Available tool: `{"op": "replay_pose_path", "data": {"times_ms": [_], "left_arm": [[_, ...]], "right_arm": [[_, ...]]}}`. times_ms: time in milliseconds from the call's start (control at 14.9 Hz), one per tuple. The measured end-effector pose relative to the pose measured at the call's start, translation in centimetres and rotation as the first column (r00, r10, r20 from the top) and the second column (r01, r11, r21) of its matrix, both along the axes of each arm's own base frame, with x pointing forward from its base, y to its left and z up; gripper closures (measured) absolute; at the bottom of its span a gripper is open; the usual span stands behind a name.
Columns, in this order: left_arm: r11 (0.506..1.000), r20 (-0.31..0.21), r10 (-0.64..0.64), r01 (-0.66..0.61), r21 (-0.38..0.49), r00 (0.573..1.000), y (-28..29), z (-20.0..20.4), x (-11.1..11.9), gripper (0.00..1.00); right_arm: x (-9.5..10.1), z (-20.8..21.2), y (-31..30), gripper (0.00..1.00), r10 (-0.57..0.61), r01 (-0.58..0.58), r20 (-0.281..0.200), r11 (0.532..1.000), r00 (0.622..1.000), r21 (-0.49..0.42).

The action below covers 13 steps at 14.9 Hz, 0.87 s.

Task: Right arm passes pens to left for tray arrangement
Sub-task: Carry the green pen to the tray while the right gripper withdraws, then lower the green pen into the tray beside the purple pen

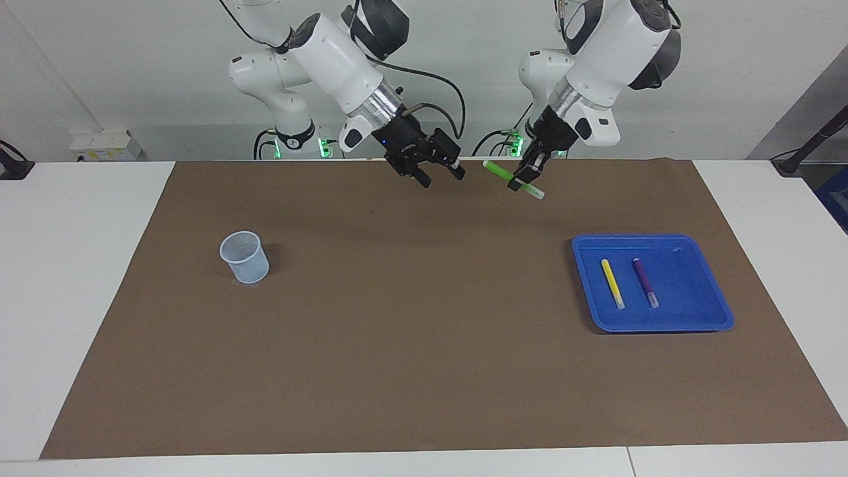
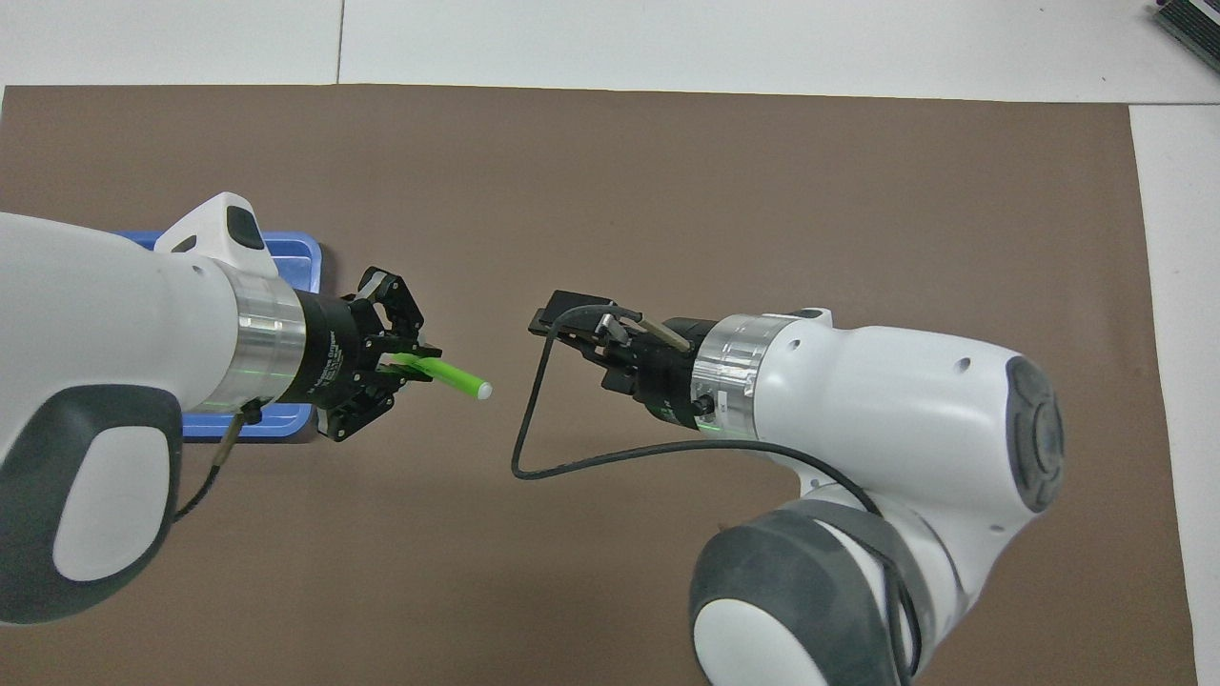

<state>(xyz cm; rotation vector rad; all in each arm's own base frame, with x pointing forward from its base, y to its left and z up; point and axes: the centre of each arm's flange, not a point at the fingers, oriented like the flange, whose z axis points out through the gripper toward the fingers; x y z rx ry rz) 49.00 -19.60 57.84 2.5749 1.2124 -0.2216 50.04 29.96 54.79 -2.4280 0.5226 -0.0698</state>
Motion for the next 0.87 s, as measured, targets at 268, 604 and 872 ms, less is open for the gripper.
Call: {"op": "replay_pose_path", "data": {"times_ms": [268, 604, 872], "left_arm": [[0.908, 0.061, -0.413, 0.406, 0.102, 0.909, 6.7, -0.3, 0.6, 0.82], [0.691, 0.041, -0.715, 0.696, 0.194, 0.698, 14.4, -1.0, 1.2, 0.82], [0.594, 0.019, -0.797, 0.778, 0.206, 0.604, 20.0, -2.4, 0.9, 0.82]], "right_arm": [[-0.1, -0.8, -2.8, 0.00, 0.118, -0.120, -0.023, 0.976, 0.993, -0.180], [1.3, -1.9, -8.9, 0.00, 0.227, -0.234, -0.061, 0.912, 0.972, -0.337], [2.7, -2.6, -15.2, 0.00, 0.288, -0.296, -0.081, 0.867, 0.954, -0.401]]}}
